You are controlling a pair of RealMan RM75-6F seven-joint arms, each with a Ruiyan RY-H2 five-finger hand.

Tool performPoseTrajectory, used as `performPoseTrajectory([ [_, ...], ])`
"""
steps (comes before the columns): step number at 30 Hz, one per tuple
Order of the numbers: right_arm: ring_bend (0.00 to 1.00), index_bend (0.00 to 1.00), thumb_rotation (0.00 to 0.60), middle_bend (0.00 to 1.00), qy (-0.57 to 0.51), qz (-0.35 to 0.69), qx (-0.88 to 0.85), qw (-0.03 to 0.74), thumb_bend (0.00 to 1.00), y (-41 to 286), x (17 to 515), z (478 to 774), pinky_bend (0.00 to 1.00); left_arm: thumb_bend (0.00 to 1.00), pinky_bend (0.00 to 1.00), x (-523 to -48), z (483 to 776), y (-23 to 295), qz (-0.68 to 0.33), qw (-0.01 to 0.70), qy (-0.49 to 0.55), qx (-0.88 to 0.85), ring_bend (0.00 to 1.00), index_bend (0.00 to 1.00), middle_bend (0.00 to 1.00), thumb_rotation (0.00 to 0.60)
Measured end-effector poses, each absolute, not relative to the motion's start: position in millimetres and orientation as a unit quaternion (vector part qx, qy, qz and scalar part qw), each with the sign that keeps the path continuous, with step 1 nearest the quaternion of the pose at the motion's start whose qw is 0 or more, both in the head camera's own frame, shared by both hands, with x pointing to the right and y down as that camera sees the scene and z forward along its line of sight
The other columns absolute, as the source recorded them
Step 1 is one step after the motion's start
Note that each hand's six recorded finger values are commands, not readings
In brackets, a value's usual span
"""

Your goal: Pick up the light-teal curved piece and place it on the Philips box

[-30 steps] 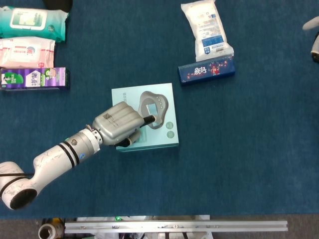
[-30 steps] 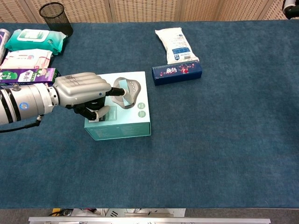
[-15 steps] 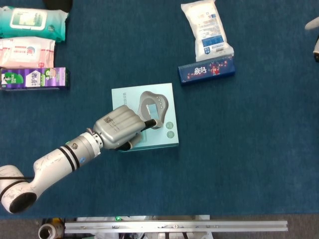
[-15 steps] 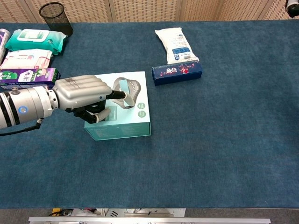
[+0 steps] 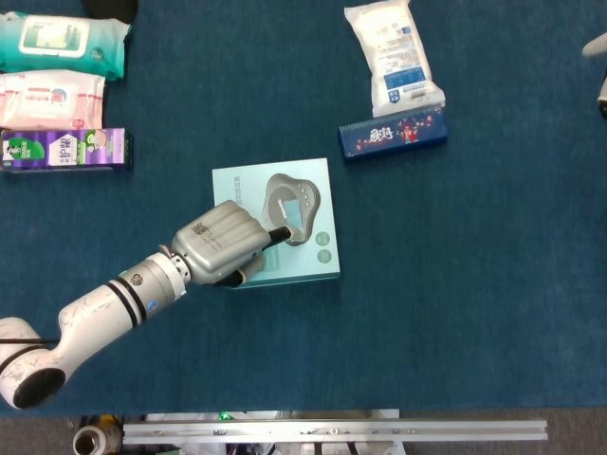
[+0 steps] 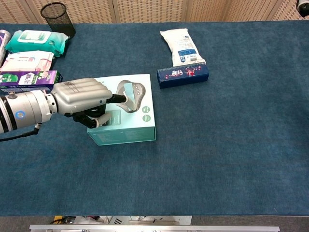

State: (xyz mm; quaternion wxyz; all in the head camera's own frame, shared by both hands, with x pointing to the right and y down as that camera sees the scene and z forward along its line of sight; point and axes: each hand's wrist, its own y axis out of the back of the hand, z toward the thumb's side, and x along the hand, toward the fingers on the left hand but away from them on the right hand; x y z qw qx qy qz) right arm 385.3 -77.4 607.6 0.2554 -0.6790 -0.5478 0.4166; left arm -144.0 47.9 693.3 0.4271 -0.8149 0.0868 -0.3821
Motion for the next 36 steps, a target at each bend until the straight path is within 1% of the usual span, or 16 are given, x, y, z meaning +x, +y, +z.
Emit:
performPoseTrajectory([
  [20, 0.86, 0.41, 0.6, 0.8, -0.55, 0.416, -0.678, 0.255, 0.68, -77.2, 386.0, 607.8, 1.0, 0.65, 0.91, -150.4, 690.5, 54.3, -0.385, 0.428, 0.084, -0.813, 1.0, 0.18, 1.0, 0.6],
  [36, 0.86, 0.41, 0.6, 0.8, -0.555, 0.419, -0.673, 0.252, 0.68, -76.3, 394.2, 607.9, 1.0, 0.65, 0.91, -145.0, 694.9, 46.7, -0.387, 0.426, 0.09, -0.813, 1.0, 0.17, 1.0, 0.6],
])
